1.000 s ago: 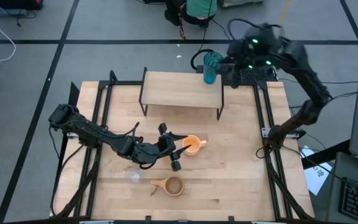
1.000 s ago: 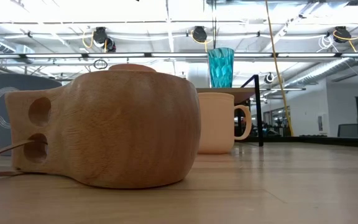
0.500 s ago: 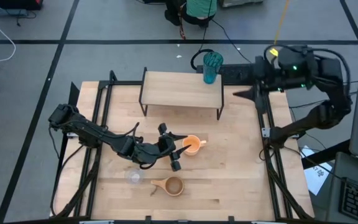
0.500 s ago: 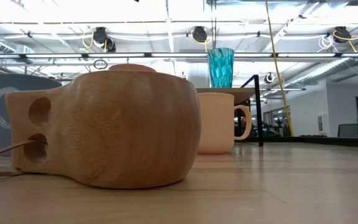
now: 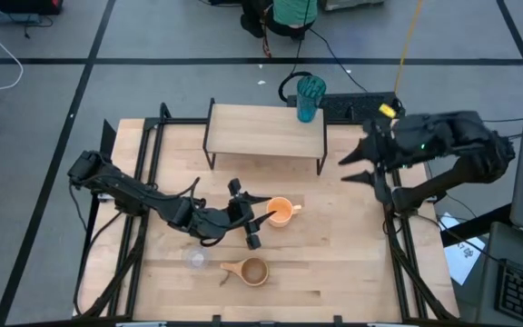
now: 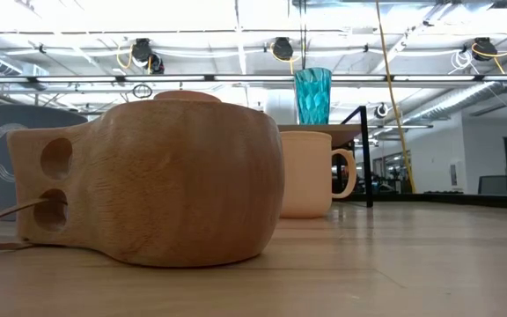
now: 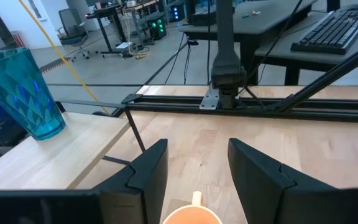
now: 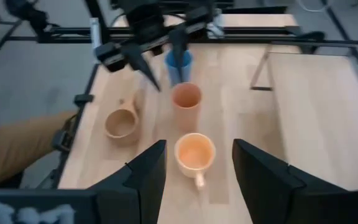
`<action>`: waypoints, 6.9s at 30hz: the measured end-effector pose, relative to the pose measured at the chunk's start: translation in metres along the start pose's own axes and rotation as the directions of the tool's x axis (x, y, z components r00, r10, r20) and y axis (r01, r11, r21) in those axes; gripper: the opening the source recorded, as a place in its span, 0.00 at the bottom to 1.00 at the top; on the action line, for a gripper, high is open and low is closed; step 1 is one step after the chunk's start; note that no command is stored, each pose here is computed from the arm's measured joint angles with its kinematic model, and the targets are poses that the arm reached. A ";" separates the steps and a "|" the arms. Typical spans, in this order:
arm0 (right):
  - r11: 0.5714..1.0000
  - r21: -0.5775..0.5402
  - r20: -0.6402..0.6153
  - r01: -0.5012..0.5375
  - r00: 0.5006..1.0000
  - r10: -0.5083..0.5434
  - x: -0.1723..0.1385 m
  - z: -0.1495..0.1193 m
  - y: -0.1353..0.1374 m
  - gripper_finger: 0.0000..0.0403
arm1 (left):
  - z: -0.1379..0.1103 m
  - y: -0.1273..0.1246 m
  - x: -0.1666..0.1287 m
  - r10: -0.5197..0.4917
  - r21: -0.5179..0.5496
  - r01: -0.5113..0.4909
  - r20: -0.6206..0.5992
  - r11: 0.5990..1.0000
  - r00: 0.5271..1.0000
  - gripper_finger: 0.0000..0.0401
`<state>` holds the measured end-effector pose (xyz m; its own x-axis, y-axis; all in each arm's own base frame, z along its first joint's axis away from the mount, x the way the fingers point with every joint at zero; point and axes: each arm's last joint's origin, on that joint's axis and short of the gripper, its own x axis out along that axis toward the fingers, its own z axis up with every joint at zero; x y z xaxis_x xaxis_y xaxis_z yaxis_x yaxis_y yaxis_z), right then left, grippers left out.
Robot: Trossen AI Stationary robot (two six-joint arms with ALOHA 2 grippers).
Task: Stack small to large cups/mugs on shelf
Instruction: Put the light blue cup on the shelf
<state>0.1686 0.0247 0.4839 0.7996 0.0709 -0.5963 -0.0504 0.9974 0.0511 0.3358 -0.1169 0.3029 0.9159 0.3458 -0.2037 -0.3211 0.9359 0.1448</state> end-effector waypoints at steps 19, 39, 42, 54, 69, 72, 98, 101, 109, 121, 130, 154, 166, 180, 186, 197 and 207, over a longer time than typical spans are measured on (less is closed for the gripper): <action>0.991 -0.123 -0.011 -0.059 0.998 0.058 0.116 -0.085 0.035 0.43 | 0.001 0.005 -0.042 -0.053 0.034 0.058 -0.133 0.998 0.990 0.42; 0.988 -0.136 0.010 -0.075 0.997 0.077 0.185 -0.178 0.039 0.43 | -0.009 0.000 -0.052 -0.064 -0.045 0.056 -0.213 0.997 0.975 0.42; 0.988 -0.136 -0.008 -0.074 0.997 0.074 0.187 -0.184 0.038 0.43 | -0.011 0.000 -0.052 -0.065 -0.053 0.054 -0.228 0.997 0.972 0.42; 0.991 -0.107 0.076 -0.085 0.993 0.094 0.203 -0.220 0.033 0.43 | -0.013 -0.001 -0.052 -0.081 -0.073 0.065 -0.248 0.995 0.965 0.42; 0.985 -0.130 0.071 -0.110 0.990 0.120 0.203 -0.225 0.037 0.43 | -0.014 0.000 -0.050 -0.072 -0.078 0.054 -0.254 0.995 0.964 0.43; 0.982 -0.149 0.084 -0.118 0.988 0.132 0.202 -0.224 0.040 0.43 | -0.014 0.000 -0.050 -0.071 -0.081 0.052 -0.254 0.995 0.964 0.43; 0.979 -0.186 0.224 -0.084 0.966 0.126 0.201 -0.247 0.036 0.43 | 0.019 0.019 -0.073 -0.147 -0.216 0.056 -0.433 0.975 0.889 0.42; 0.979 -0.187 0.215 -0.083 0.969 0.124 0.201 -0.248 0.036 0.43 | 0.036 0.023 -0.081 -0.163 -0.221 0.067 -0.452 0.973 0.877 0.42; 0.979 -0.188 0.205 -0.083 0.971 0.122 0.201 -0.249 0.036 0.43 | 0.063 0.041 -0.106 -0.203 -0.262 0.058 -0.572 0.963 0.795 0.42; 0.978 -0.190 0.202 -0.082 0.972 0.121 0.201 -0.249 0.036 0.43 | 0.057 0.059 -0.110 -0.327 -0.458 -0.162 -0.802 0.874 0.500 0.42; 0.979 -0.185 0.206 -0.085 0.971 0.123 0.201 -0.248 0.036 0.43 | 0.035 0.049 -0.100 -0.230 -0.313 -0.233 -0.917 0.921 0.325 0.42; 0.978 -0.189 0.199 -0.085 0.972 0.123 0.201 -0.249 0.036 0.43 | 0.021 0.035 -0.084 -0.170 -0.208 -0.131 -0.951 0.969 0.257 0.46; 0.978 -0.191 0.188 -0.086 0.974 0.122 0.202 -0.250 0.036 0.43 | 0.021 0.038 -0.082 -0.101 -0.163 -0.173 -0.941 0.971 0.322 0.82; 0.977 -0.194 0.179 -0.085 0.976 0.121 0.202 -0.251 0.036 0.43 | 0.021 0.039 -0.080 -0.051 -0.169 -0.295 -0.928 0.941 0.370 0.79; 0.978 -0.191 0.177 -0.086 0.977 0.121 0.202 -0.251 0.036 0.43 | 0.019 0.036 -0.077 -0.047 -0.172 -0.316 -0.929 0.933 0.366 0.72; 0.978 -0.187 0.176 -0.088 0.977 0.121 0.202 -0.251 0.036 0.43 | -0.005 0.014 -0.053 0.009 -0.084 -0.312 -0.958 0.946 0.286 0.75; 0.977 -0.192 0.175 -0.095 0.976 0.130 0.202 -0.251 0.037 0.43 | -0.029 0.017 -0.052 0.035 -0.053 -0.409 -0.978 0.911 0.204 0.75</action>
<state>0.1774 0.0787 0.1642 0.8787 0.1965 -0.4351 -0.2401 0.9696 -0.0468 0.2760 -0.1171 0.2873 -0.0599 0.1686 -0.9839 -0.6796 0.7150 0.1639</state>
